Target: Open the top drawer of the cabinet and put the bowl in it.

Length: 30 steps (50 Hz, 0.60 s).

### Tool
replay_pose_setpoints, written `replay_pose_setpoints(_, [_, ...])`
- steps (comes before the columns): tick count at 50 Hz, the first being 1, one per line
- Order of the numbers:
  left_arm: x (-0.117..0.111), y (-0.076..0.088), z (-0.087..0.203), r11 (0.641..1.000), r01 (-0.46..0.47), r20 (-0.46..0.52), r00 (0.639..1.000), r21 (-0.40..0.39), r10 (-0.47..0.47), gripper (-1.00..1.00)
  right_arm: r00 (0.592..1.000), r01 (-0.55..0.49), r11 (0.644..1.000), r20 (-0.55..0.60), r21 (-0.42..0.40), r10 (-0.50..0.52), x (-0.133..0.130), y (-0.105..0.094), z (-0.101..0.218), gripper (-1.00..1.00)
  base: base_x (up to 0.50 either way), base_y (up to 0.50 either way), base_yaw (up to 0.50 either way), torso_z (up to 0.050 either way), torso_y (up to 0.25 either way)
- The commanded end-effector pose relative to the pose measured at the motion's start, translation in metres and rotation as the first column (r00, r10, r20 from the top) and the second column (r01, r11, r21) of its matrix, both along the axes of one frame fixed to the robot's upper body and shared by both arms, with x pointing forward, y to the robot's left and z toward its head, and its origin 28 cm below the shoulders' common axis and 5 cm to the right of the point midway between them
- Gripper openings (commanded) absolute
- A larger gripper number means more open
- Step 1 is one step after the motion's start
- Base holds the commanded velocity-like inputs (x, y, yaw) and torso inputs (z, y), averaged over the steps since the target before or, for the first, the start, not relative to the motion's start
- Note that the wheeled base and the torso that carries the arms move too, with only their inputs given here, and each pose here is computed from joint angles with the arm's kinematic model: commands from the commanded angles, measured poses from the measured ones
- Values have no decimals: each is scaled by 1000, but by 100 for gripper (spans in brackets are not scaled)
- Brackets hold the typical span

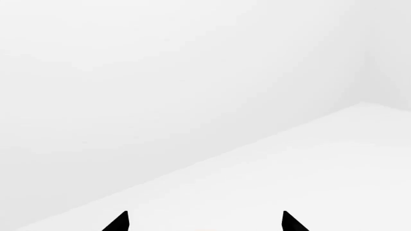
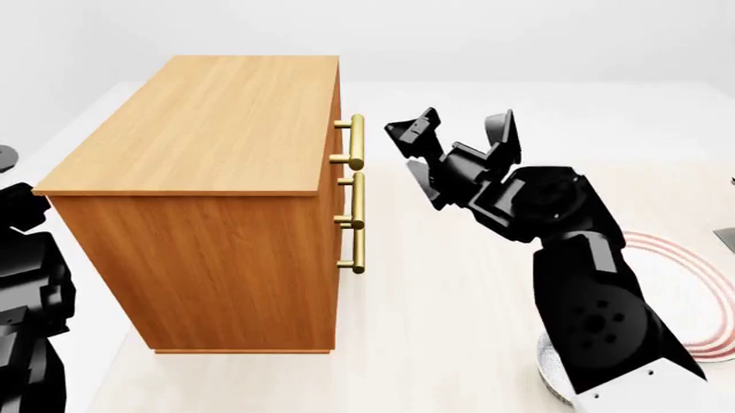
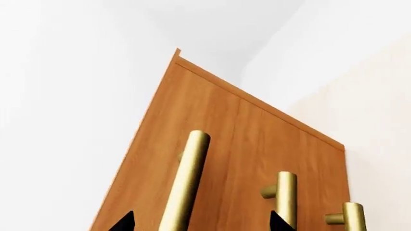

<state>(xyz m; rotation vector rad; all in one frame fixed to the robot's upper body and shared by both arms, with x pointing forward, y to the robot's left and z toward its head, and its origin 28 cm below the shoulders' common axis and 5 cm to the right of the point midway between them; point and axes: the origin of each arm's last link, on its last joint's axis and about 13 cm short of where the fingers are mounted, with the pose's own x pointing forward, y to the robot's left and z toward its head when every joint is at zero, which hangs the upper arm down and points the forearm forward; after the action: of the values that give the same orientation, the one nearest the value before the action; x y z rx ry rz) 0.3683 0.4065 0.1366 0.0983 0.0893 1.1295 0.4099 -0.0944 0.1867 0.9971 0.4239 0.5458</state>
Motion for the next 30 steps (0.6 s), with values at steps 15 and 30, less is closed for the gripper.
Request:
replay_pose_setpoints(15, [-1,1,-1,1000,4,0,1000,-3,-4,100,993,-119,992,-9,38,120,-5,26,-5,100,0,0,0,0,0])
replay_pose_setpoints(30, [-1,1,-1,1000,4,0,1000,-9,-4,100,986,-166,986,-10,34,166,-7,36,-8,100,0,0,0,0,0])
